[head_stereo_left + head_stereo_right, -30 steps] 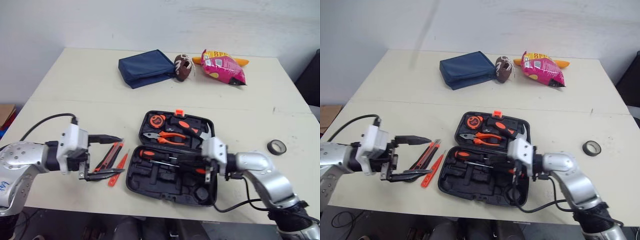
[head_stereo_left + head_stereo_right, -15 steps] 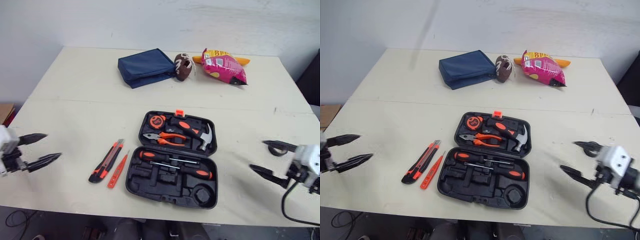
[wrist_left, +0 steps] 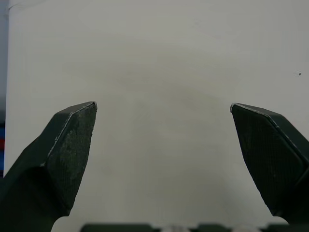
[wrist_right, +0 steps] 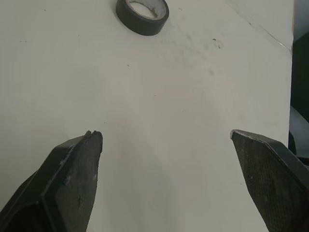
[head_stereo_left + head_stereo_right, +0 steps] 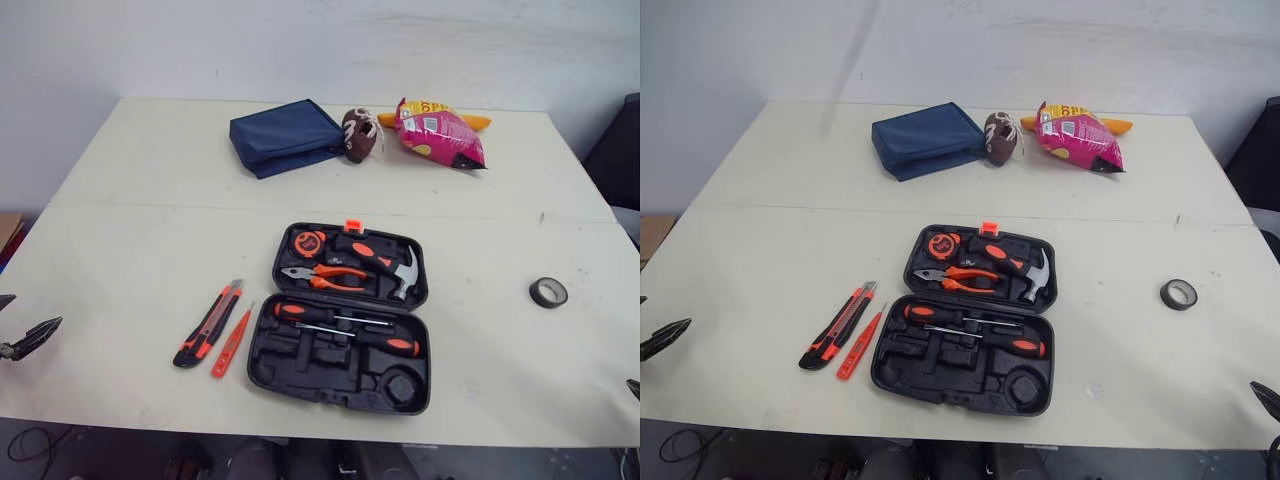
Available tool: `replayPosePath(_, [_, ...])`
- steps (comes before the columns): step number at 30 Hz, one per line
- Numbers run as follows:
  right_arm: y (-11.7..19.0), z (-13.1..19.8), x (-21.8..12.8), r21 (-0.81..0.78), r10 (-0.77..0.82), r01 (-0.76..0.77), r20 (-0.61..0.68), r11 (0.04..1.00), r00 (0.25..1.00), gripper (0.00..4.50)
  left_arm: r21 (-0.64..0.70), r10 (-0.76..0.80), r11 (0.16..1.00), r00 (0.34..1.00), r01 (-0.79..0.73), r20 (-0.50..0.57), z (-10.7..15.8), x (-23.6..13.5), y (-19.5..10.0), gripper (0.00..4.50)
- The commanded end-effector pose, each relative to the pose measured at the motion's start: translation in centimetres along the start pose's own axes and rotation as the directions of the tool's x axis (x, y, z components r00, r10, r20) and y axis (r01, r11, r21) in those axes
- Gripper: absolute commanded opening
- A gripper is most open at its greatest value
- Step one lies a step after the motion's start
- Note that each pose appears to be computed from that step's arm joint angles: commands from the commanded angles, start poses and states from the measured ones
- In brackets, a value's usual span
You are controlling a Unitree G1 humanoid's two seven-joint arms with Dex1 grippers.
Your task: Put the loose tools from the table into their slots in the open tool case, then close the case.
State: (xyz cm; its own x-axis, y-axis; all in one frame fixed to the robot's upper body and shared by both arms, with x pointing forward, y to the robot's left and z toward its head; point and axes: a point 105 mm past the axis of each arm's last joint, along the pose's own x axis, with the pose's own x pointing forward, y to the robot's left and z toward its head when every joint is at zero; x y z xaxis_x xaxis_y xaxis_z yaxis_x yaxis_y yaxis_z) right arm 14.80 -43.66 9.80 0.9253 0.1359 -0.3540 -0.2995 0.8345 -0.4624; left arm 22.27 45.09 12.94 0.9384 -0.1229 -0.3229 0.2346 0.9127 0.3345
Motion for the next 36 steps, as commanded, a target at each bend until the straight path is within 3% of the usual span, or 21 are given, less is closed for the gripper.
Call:
replayPosePath(1, [1.0,3.1,1.6,-0.009,0.050,-0.049,0.170,0.999,0.984,4.43,0.006,-0.022,1.000,0.998,0.021,0.067,1.9,0.0,0.0,4.50])
replayPosePath(6, [4.1,8.2,4.4,-0.013,0.195,-0.206,0.385,0.978,0.902,4.43,-0.007,-0.145,0.989,0.981,0.147,0.127,4.1,0.9,-2.8,4.50])
replayPosePath(8, [5.4,11.4,5.4,0.000,0.225,-0.262,0.511,0.965,0.829,4.43,0.004,-0.214,0.976,0.966,0.216,0.147,5.3,1.2,-4.9,4.50])
replayPosePath(14, [10.9,15.7,7.0,-0.152,0.454,-0.462,0.597,0.874,0.661,4.43,0.000,-0.366,0.929,0.918,0.370,0.156,8.9,1.5,-11.7,4.50])
replayPosePath(21, [12.9,16.3,8.0,-0.237,0.559,-0.535,0.585,0.811,0.588,4.43,-0.044,-0.465,0.879,0.872,0.476,0.152,11.1,0.7,-18.4,4.50])
replayPosePath(25, [12.9,16.4,8.2,-0.247,0.576,-0.552,0.590,0.796,0.566,4.43,-0.035,-0.462,0.884,0.882,0.467,0.095,10.5,0.1,-20.5,4.50])
replayPosePath(33, [13.5,17.1,8.3,-0.306,0.630,-0.582,0.591,0.753,0.504,4.43,-0.106,-0.460,0.877,0.882,0.469,0.102,10.5,-0.3,-26.2,4.50])
replayPosePath(36, [13.4,17.1,8.4,-0.312,0.631,-0.580,0.593,0.753,0.500,4.50,-0.130,-0.435,0.889,0.898,0.440,0.062,9.6,-0.3,-26.8,3.68])
